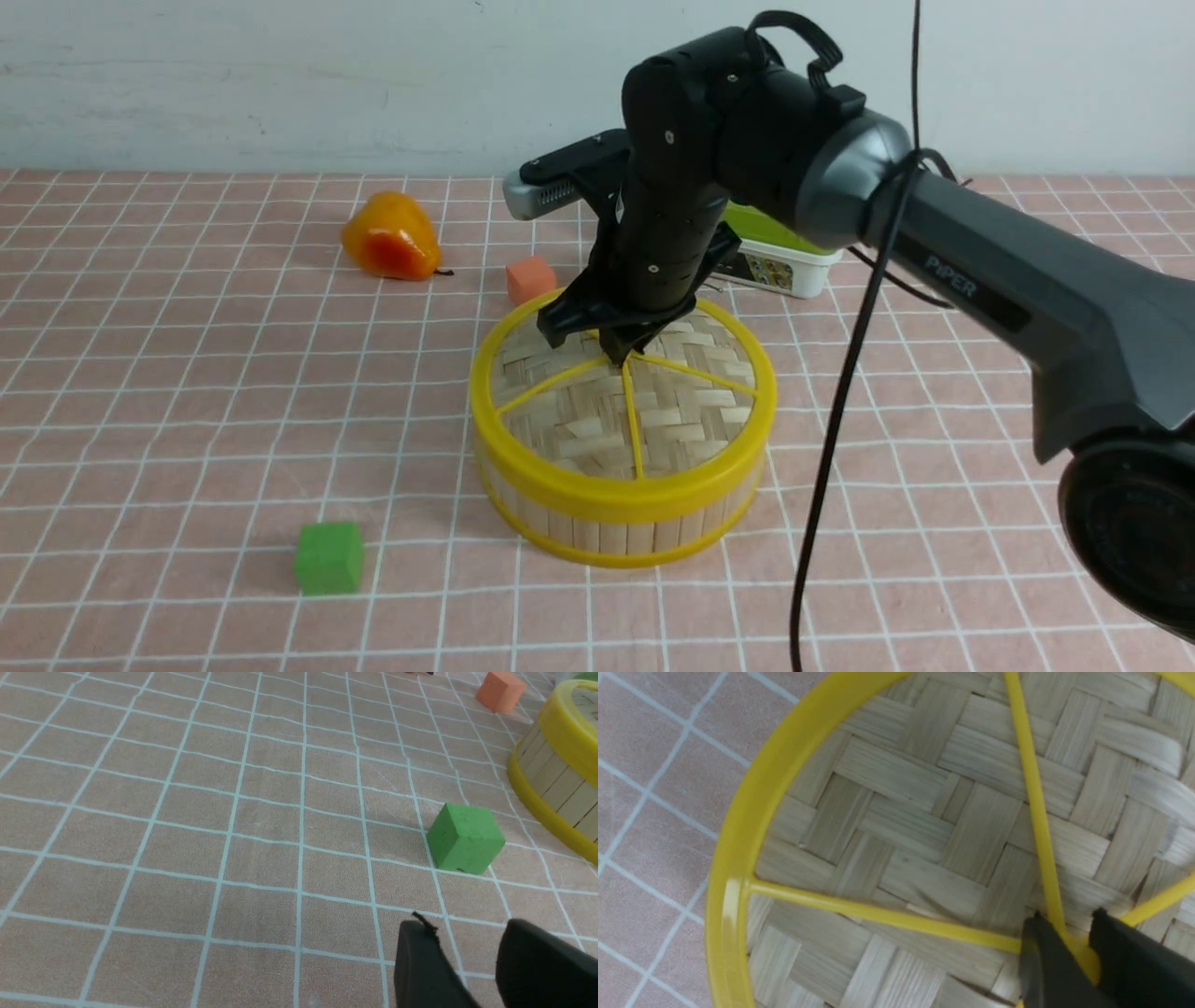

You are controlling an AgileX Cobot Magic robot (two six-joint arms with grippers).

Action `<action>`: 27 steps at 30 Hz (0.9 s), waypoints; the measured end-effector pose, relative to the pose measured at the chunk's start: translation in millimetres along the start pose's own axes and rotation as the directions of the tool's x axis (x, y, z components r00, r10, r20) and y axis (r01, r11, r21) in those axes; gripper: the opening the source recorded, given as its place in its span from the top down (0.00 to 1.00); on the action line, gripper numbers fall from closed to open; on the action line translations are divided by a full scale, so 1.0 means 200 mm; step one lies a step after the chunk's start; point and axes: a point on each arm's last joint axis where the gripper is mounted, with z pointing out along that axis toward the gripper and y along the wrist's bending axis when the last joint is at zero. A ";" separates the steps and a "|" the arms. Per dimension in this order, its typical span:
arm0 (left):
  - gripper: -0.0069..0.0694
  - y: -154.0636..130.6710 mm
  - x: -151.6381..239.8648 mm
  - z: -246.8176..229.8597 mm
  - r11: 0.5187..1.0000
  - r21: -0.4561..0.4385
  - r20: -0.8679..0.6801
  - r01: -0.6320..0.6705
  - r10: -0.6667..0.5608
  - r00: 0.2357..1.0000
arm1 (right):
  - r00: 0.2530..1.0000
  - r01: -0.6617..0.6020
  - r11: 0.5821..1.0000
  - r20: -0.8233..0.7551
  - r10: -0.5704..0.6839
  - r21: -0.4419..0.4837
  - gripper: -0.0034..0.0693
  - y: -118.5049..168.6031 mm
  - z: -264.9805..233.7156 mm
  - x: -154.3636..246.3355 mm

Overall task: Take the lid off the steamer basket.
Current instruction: Use the right arm to lift the lid of the steamer, then use the right arm to place the steamer lid on the table

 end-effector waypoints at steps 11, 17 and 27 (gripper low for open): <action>0.60 0.00 0.00 0.00 1.000 0.000 0.000 0.000 0.000 1.000 | 0.958 0.097 0.994 0.265 -0.108 0.054 0.84 -0.02 -0.76 -0.02; 0.60 0.00 0.00 0.00 1.000 0.000 0.000 0.000 0.000 1.000 | 0.919 0.064 0.991 0.380 -0.103 0.114 0.84 -0.13 -1.16 0.10; 0.60 0.00 0.00 0.00 1.000 0.000 0.000 0.000 0.000 1.000 | 0.966 -0.194 0.953 0.214 0.144 0.232 0.84 -0.66 -1.14 0.44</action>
